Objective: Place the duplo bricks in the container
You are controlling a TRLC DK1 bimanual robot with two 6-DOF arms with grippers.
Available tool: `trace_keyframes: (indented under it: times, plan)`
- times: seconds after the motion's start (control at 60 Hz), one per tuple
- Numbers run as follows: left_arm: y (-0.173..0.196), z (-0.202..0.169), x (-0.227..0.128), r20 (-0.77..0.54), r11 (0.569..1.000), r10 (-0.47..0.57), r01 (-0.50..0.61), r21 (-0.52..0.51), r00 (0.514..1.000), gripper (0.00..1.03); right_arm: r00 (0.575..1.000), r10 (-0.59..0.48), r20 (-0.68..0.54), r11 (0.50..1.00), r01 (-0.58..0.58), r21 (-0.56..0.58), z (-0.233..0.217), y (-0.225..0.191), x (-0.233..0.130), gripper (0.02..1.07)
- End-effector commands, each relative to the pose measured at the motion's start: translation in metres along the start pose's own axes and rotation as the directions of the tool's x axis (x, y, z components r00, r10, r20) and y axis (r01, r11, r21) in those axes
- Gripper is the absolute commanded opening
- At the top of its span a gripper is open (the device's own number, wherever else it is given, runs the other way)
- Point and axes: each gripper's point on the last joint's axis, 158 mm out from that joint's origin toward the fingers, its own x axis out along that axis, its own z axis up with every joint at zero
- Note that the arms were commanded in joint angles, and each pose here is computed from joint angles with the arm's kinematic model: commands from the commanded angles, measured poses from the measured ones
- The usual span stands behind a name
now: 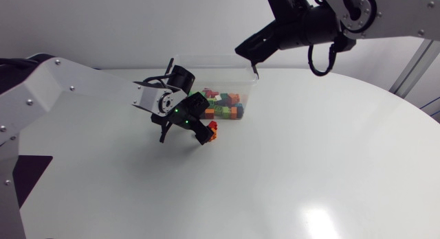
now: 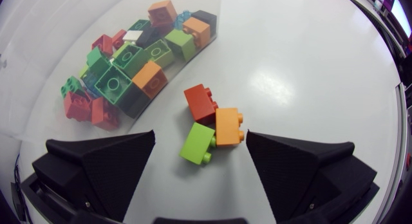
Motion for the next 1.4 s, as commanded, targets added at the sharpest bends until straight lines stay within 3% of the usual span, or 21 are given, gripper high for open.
trace_keyframes:
  times: [0.0,0.267,0.483,0.717,0.967,1.383]
  plan:
    - [0.001,0.004,0.011,-0.004,1.0,0.005,-0.006,-0.028,1.0,0.98,1.0,0.01,-0.016,1.0,-0.01,0.009,-0.018,0.01,-0.008,1.03]
    - [-0.005,0.007,0.024,-0.026,0.998,-0.004,0.002,-0.065,1.0,0.98,0.999,0.018,-0.043,1.0,-0.018,0.012,-0.05,0.028,-0.027,1.03]
    - [-0.01,-0.003,0.027,-0.063,0.996,-0.021,0.015,-0.087,0.998,0.91,0.996,0.036,-0.078,0.999,-0.035,0.022,-0.073,0.041,-0.03,1.03]
    - [-0.01,-0.011,0.028,-0.085,0.995,-0.027,0.018,-0.1,0.996,0.76,0.992,0.061,-0.11,0.998,-0.059,0.021,-0.09,0.059,-0.022,1.02]
    - [-0.024,-0.015,0.031,-0.1,0.996,-0.044,0.036,-0.088,0.994,0.44,0.981,0.074,-0.177,0.996,-0.063,0.064,-0.117,0.067,0.0,1.02]
    - [-0.015,-0.034,-0.008,-0.127,0.993,-0.036,0.021,-0.115,0.991,0.4,0.956,0.054,-0.289,0.992,-0.017,0.128,-0.143,0.069,0.044,1.02]
